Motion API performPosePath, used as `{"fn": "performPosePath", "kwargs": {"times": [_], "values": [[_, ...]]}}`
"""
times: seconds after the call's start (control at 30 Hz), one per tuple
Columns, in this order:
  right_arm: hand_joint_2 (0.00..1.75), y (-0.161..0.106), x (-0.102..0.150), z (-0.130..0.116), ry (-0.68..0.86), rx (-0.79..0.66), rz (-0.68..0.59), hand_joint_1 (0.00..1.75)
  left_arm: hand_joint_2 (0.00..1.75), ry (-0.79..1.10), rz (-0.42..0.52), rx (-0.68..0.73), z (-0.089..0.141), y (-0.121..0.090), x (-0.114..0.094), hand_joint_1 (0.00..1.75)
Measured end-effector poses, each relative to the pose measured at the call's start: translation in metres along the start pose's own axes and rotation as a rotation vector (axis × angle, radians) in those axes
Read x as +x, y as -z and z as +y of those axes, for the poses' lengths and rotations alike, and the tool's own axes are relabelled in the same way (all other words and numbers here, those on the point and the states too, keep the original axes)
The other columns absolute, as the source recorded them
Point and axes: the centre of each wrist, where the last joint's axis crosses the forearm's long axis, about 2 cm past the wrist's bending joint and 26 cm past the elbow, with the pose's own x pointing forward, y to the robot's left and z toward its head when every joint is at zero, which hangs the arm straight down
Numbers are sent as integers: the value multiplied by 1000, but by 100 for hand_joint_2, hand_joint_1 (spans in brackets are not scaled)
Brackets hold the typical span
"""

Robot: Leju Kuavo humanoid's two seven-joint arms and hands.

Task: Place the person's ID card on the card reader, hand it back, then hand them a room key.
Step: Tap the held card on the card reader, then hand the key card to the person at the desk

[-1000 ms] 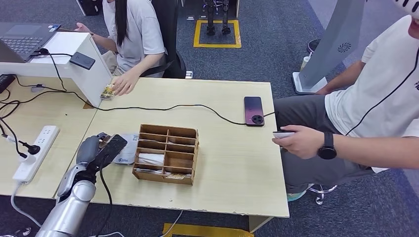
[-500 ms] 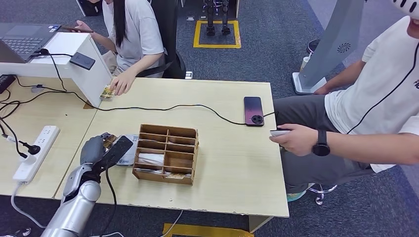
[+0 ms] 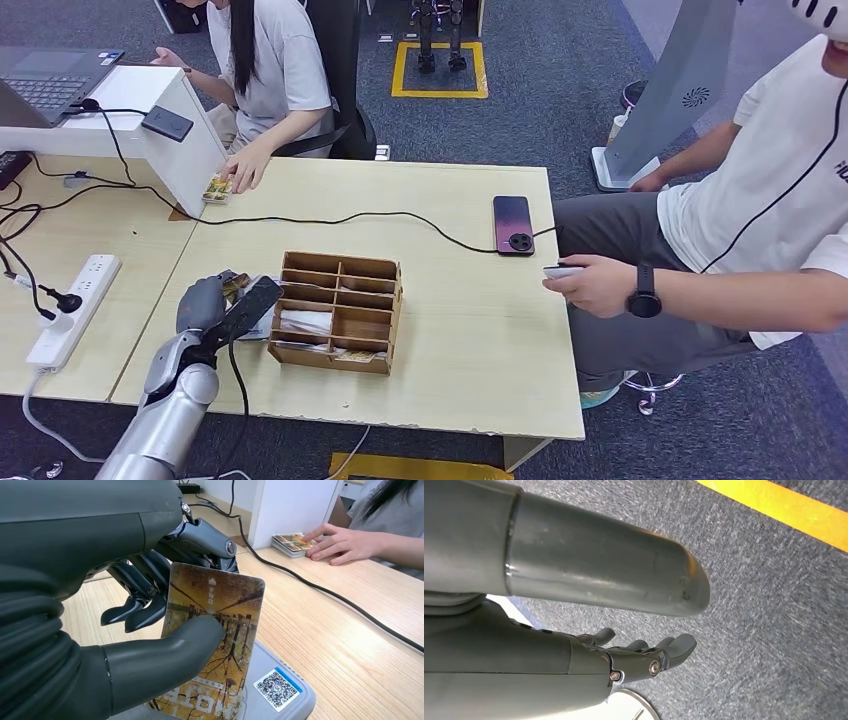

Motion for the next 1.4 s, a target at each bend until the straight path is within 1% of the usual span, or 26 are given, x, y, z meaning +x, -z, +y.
{"fn": "performPosePath", "kwargs": {"times": [0.27, 0.37, 0.43, 0.53, 0.7, 0.87, 0.93, 1.0, 1.1, 1.27, 1.4], "values": [[0, 0, 2, 0, -12, -18, -24, 0, 175, -1, 6, 1, -4, 0, 0, 175], [0, 0, 3, 0, -13, -18, -25, 0, 175, -59, -5, -7, -3, 0, -1, 175], [0, 0, 3, 0, -13, -18, -23, 0, 175, -157, -23, -23, -2, 0, -4, 175], [0, 0, 3, 1, -13, -18, -18, 0, 175, -390, -60, -20, 4, -1, -8, 175], [0, 0, 3, 1, -16, -28, -15, 0, 175, -740, -98, 90, 23, 0, -7, 175], [0, 0, 3, 0, -16, -35, -16, 0, 175, -942, -173, 158, 45, 4, 1, 175], [0, 0, 3, 0, -16, -34, -16, 0, 175, -988, -214, 196, 56, 6, 4, 175], [0, 0, 3, 0, -16, -31, -15, 0, 175, -971, -257, 268, 69, 10, 9, 175], [0, 0, 3, 0, -16, -21, -12, 0, 175, -825, -316, 412, 89, 17, 17, 175], [0, 0, 5, 0, -27, 0, -24, 0, 175, -353, -388, 653, 115, 23, 19, 175], [0, 2, 8, -2, -41, 5, -49, 0, 175, -56, -438, 751, 121, 22, 20, 175]]}}
